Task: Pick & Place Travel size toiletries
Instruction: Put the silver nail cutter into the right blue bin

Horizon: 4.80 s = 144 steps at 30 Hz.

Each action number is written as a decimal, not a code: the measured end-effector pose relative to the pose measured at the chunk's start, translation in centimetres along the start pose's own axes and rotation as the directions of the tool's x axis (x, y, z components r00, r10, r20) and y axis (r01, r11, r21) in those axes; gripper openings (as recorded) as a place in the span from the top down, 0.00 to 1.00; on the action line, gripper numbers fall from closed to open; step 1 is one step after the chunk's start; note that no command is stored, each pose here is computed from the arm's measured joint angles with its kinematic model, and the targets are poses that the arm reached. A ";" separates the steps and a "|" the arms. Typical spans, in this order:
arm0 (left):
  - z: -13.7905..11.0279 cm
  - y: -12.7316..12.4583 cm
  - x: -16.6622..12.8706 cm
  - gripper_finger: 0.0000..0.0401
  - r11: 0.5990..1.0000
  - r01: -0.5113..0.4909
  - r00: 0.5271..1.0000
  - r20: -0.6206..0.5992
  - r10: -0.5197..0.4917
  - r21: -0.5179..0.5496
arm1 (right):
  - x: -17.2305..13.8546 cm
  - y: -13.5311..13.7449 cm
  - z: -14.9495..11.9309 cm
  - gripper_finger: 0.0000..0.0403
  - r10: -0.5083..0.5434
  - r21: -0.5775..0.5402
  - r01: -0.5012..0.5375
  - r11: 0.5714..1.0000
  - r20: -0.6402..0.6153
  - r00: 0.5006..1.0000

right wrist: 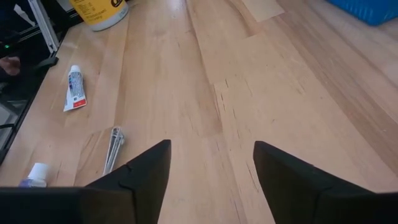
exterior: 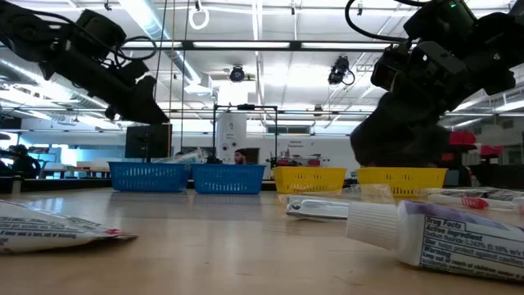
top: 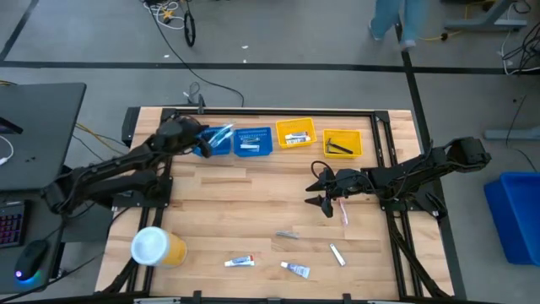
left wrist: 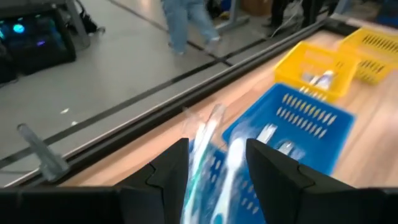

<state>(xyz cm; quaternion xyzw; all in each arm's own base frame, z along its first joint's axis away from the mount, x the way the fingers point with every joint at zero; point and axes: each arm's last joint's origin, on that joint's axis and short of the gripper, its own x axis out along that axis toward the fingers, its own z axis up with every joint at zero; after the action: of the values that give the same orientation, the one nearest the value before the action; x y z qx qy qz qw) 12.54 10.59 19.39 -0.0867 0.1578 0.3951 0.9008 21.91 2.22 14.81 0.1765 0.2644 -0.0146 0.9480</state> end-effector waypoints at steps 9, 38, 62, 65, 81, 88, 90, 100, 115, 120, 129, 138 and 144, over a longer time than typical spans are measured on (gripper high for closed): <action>0.4 -1.4 -0.9 0.58 0.996 0.092 0.995 0.043 -0.091 -0.019 | 0.0 0.0 0.0 0.38 0.000 0.000 0.000 1.000 0.000 1.000; -0.7 -11.2 -3.7 0.58 0.845 0.531 0.845 0.123 -0.521 -0.068 | 0.0 0.1 0.0 0.38 0.003 -0.061 -0.003 0.998 -0.002 1.000; -4.5 -25.3 -3.0 0.58 0.772 0.628 0.773 0.037 -0.634 0.098 | -0.5 4.0 -1.8 0.36 0.116 -0.186 -0.121 0.975 -0.036 0.993; -4.3 -26.8 -2.9 0.58 0.749 0.655 0.750 0.030 -0.660 0.102 | -0.4 4.7 -2.0 0.34 0.148 -0.190 -0.150 0.970 -0.025 0.989; -4.0 -28.8 -4.6 0.58 0.700 0.705 0.703 0.017 -0.711 0.109 | 3.6 7.4 -4.4 0.36 0.175 -0.210 -0.170 0.963 0.002 0.985; -6.0 -29.3 -6.9 0.58 0.626 0.776 0.631 -0.131 -0.765 0.079 | 5.8 8.6 -4.0 0.36 0.156 -0.294 -0.147 0.944 0.007 0.988; -6.7 -29.4 -7.7 0.58 0.614 0.786 0.616 -0.173 -0.768 0.075 | 6.0 8.7 -3.7 0.35 0.128 -0.344 -0.110 0.933 0.032 0.991; -8.1 -29.6 -10.4 0.58 0.598 0.799 0.595 -0.214 -0.775 0.059 | 6.2 8.6 -3.2 0.36 0.134 -0.366 -0.107 0.924 0.050 0.990; -9.2 -29.3 -11.2 0.58 0.602 0.793 0.601 -0.289 -0.745 0.095 | 6.1 8.8 -3.4 0.33 0.178 -0.263 -0.168 0.950 0.017 0.984; -8.9 -29.3 -10.9 0.58 0.643 0.759 0.646 -0.243 -0.724 0.102 | 6.1 8.8 -3.7 0.32 0.201 -0.261 -0.201 0.944 -0.029 0.979; -8.5 -29.1 -10.0 0.58 0.701 0.705 0.706 -0.201 -0.679 0.111 | 7.1 10.0 -2.6 0.36 0.147 -0.344 -0.201 0.917 -0.175 0.974; -8.4 -29.1 -9.7 0.58 0.705 0.701 0.710 -0.200 -0.675 0.108 | 7.5 11.6 -0.6 0.34 0.071 -0.394 -0.183 0.901 -0.282 0.957; -8.4 -29.1 -9.7 0.58 0.705 0.701 0.710 -0.200 -0.675 0.108 | 8.1 11.6 -1.6 0.34 0.050 -0.391 -0.176 0.903 -0.312 0.949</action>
<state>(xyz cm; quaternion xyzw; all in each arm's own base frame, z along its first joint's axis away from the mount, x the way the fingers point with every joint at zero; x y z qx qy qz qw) 26.03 -17.96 15.88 -0.0880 0.2135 0.0068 0.9729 29.46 14.16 13.20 -0.0130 0.3886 0.1239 0.9129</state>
